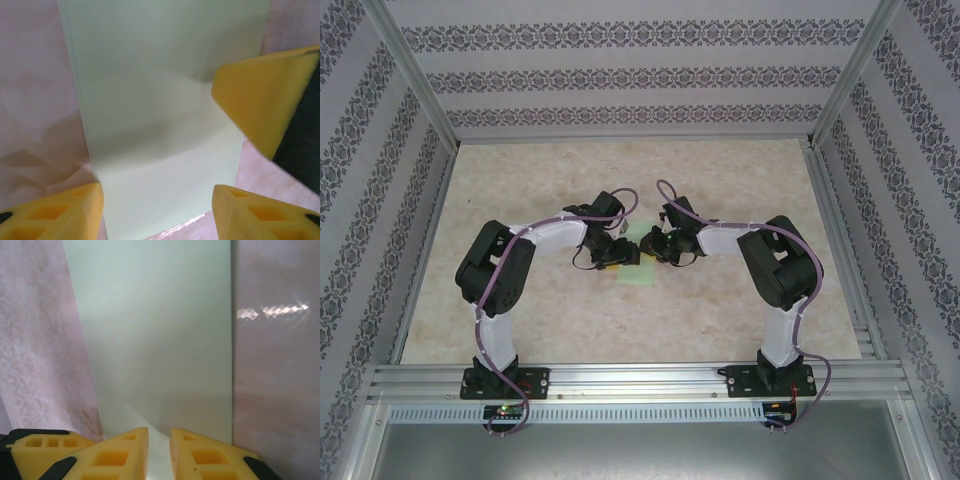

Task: Fold a paper plane with a square sheet of paper (pick it up from the middle)
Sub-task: Fold the triangle a second time at the center of the table.

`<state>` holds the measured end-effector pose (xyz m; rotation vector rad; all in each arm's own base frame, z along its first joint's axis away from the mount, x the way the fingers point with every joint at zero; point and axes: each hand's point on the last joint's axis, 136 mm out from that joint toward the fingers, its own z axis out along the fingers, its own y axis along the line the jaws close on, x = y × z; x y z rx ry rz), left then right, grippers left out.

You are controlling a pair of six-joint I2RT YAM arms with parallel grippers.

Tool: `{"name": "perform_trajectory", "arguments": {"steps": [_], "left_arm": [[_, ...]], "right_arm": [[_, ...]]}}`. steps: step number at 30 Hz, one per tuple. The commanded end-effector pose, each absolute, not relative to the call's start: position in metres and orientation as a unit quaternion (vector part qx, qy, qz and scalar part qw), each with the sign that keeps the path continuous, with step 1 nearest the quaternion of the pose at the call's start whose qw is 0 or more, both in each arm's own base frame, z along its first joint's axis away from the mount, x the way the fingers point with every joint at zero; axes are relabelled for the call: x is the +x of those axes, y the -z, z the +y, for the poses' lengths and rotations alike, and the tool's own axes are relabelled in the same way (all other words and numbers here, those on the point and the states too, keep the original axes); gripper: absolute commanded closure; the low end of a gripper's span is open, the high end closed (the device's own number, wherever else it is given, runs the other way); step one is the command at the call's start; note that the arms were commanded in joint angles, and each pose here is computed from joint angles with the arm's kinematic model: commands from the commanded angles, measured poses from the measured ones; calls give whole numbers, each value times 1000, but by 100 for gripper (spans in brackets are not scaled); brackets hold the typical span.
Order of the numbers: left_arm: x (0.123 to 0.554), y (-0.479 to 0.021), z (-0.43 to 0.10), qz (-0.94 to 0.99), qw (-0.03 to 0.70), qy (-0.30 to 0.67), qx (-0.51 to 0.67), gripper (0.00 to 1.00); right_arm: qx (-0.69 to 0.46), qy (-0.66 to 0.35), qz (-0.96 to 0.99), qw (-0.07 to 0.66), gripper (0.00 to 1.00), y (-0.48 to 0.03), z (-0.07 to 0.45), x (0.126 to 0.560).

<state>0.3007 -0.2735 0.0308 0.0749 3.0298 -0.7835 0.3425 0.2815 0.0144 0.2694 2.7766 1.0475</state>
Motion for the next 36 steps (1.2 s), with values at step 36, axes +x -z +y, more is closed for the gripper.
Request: {"name": "perform_trajectory", "arguments": {"steps": [36], "left_arm": [[291,-57,-292,955,34,294,33,43]], "right_arm": [[154,-271,950,28,80,51,236,320]]}}
